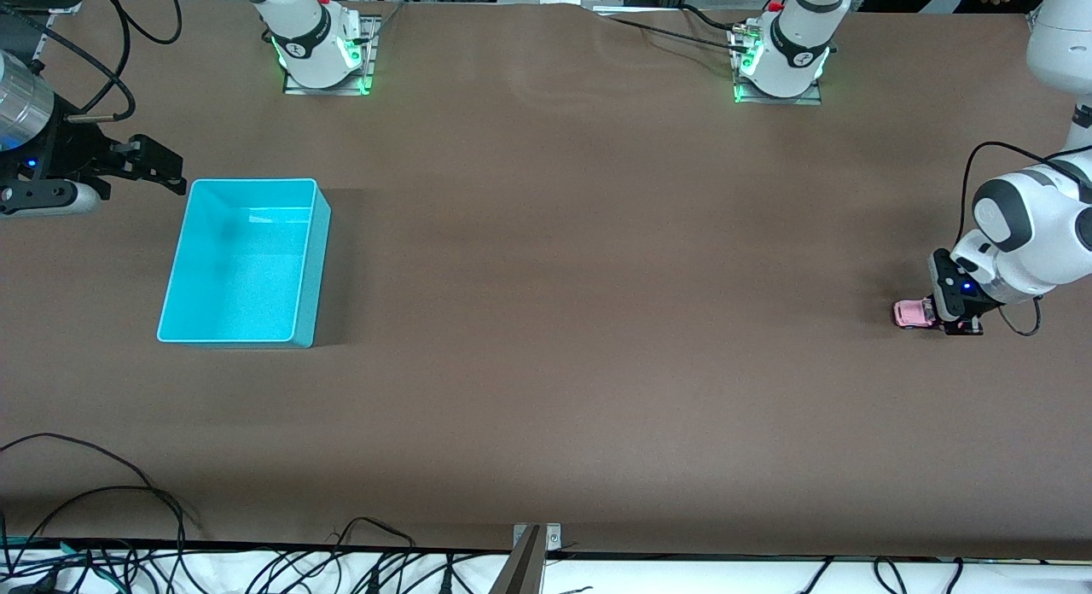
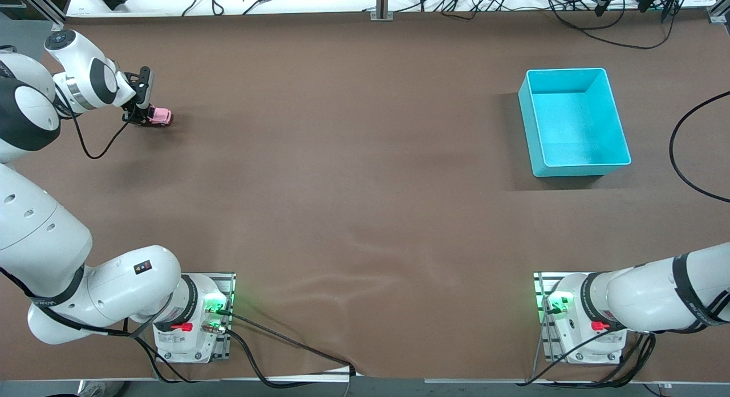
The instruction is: Wind and store pink jeep toy
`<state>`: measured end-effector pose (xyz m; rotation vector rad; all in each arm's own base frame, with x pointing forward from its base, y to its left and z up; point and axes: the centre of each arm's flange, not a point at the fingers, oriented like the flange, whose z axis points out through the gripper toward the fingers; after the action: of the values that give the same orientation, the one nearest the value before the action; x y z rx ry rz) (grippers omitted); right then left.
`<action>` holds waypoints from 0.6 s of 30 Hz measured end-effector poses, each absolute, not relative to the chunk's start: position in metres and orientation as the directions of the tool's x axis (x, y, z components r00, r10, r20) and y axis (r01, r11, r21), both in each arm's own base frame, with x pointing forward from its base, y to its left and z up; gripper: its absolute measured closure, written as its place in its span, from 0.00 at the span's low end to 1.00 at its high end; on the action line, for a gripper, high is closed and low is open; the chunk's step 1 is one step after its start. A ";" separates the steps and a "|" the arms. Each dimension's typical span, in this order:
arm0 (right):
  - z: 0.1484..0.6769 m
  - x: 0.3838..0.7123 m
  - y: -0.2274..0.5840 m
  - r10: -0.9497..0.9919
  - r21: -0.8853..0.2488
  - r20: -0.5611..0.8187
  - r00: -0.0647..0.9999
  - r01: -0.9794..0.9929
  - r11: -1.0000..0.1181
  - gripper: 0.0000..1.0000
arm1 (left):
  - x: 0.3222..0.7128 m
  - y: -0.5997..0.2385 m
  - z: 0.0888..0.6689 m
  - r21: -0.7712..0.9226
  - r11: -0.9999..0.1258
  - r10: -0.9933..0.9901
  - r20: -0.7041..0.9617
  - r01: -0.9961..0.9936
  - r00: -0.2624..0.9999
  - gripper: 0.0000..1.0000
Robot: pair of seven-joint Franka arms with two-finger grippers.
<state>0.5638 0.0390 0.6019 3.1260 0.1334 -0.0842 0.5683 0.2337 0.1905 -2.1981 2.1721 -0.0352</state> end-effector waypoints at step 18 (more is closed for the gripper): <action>0.602 0.564 0.039 0.085 0.009 -0.054 0.995 0.085 -0.996 0.00 | 0.567 0.249 0.190 -0.057 -0.003 -1.000 -0.023 -0.998 0.004 0.49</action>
<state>0.5638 0.0390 0.6018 3.1260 0.1332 -0.0843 0.5668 0.2490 0.1901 -2.1848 2.1777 -0.0377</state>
